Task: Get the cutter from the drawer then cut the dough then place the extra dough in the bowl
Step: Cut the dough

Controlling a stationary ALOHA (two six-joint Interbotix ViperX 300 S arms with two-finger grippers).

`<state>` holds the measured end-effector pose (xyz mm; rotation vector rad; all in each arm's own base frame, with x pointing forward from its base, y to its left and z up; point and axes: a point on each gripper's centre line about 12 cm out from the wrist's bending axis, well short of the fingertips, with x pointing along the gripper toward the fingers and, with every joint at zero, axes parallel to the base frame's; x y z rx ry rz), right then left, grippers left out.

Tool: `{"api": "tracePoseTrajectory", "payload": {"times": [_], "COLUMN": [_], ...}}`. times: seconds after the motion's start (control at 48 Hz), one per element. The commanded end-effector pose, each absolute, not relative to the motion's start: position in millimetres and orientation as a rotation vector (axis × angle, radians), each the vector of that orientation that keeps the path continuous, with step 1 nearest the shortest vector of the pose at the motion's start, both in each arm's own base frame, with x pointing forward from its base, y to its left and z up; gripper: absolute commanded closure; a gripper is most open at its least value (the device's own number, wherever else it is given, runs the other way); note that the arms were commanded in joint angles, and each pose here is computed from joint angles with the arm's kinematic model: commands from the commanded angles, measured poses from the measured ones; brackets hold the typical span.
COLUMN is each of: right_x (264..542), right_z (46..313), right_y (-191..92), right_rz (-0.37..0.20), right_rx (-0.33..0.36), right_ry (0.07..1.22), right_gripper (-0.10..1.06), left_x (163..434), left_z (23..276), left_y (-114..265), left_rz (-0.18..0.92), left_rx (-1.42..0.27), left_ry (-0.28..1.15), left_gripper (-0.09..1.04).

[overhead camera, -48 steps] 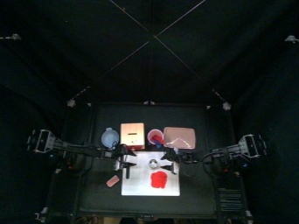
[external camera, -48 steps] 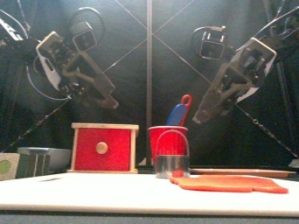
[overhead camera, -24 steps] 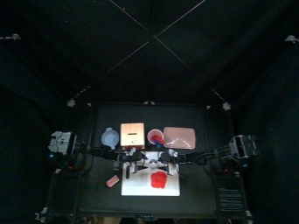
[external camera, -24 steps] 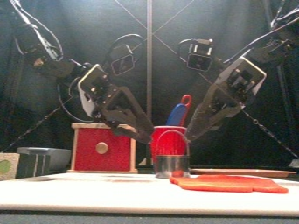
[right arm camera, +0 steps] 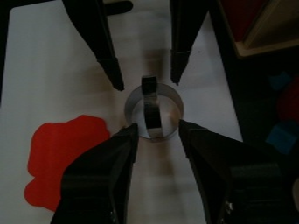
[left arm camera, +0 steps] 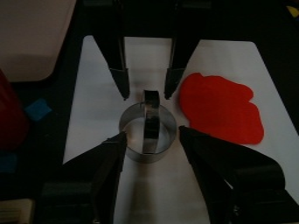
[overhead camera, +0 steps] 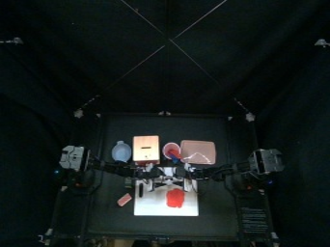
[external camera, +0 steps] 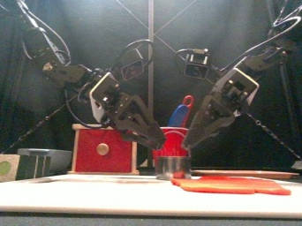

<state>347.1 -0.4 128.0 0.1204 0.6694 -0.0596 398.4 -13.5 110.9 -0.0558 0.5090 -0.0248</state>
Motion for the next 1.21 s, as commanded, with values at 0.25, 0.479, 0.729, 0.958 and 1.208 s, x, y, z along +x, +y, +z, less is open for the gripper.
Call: {"api": "tracePoseTrajectory", "payload": {"times": [0.25,0.479,0.729,0.958,1.208], "right_x": [357,357,356,357,356], "right_z": [135,132,131,131,129], "right_y": [-2,-1,0,0,1], "right_rz": [-0.062,-0.062,-0.058,-0.056,-0.053], "right_rx": [0.123,0.123,0.121,0.117,0.112], "right_ry": [0.639,0.648,0.654,0.654,0.667], "right_gripper": [0.18,0.18,0.19,0.19,0.43], "left_x": [405,405,405,404,403], "left_z": [113,107,107,105,104], "left_y": [-12,-12,-12,-11,-11], "left_rz": [-0.015,-0.014,-0.012,-0.007,-0.004], "left_rx": [-0.067,-0.067,-0.067,-0.071,-0.075], "left_ry": [0.495,0.515,0.515,0.532,0.536], "left_gripper": [0.21,0.26,0.31,0.32,0.32]}}
